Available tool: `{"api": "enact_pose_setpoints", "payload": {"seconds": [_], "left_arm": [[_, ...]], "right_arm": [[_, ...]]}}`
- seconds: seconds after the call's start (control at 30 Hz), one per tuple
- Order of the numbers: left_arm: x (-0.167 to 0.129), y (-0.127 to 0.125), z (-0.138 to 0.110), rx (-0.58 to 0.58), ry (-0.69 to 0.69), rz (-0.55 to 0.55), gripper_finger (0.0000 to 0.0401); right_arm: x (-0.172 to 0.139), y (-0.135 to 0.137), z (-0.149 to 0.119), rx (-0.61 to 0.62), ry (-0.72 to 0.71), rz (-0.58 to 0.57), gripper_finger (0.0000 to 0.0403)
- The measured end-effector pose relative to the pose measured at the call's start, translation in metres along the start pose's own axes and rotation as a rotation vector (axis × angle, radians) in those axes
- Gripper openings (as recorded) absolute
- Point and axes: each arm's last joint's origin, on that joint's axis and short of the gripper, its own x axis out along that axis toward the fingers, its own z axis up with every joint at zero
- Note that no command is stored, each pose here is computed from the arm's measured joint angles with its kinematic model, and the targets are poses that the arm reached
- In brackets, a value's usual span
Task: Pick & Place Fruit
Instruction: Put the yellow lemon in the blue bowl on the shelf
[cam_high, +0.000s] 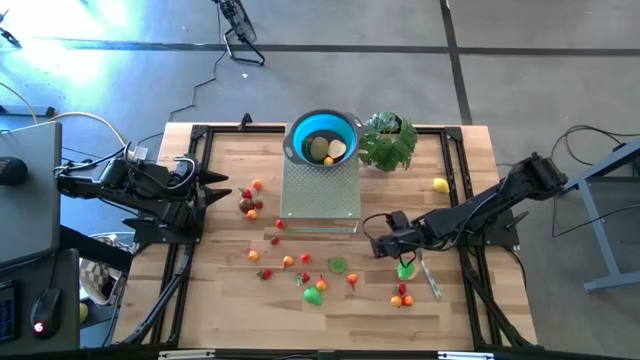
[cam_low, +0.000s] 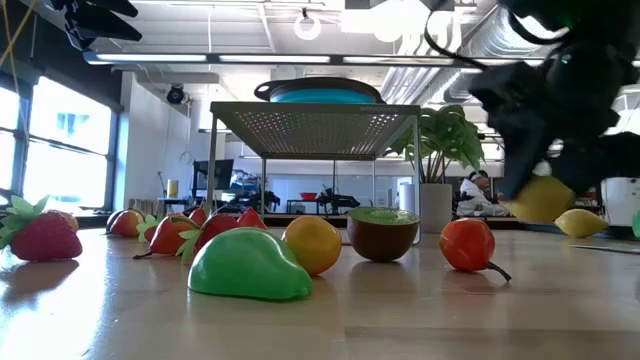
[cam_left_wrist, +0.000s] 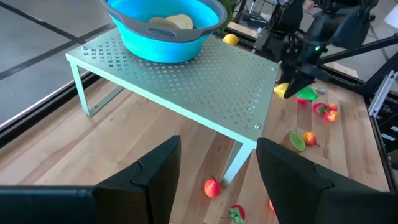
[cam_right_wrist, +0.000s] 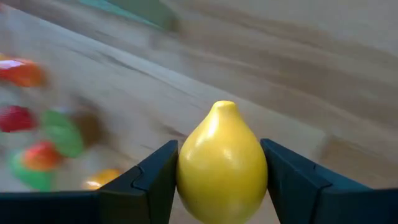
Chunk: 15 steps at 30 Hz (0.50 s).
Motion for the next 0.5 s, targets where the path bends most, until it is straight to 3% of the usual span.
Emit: {"api": "enact_pose_setpoints", "payload": {"seconds": [0.23, 0.5], "left_arm": [[0.000, 0.000, 0.000, -0.003, -0.002, -0.001, 0.0205], [0.000, -0.001, 0.001, -0.029, -0.011, -0.002, 0.0205]], "right_arm": [[-0.023, 0.019, 0.018, -0.094, -0.070, 0.246, 0.0197], [-0.053, 0.047, 0.047, -0.151, -0.310, 0.596, 0.0197]]}}
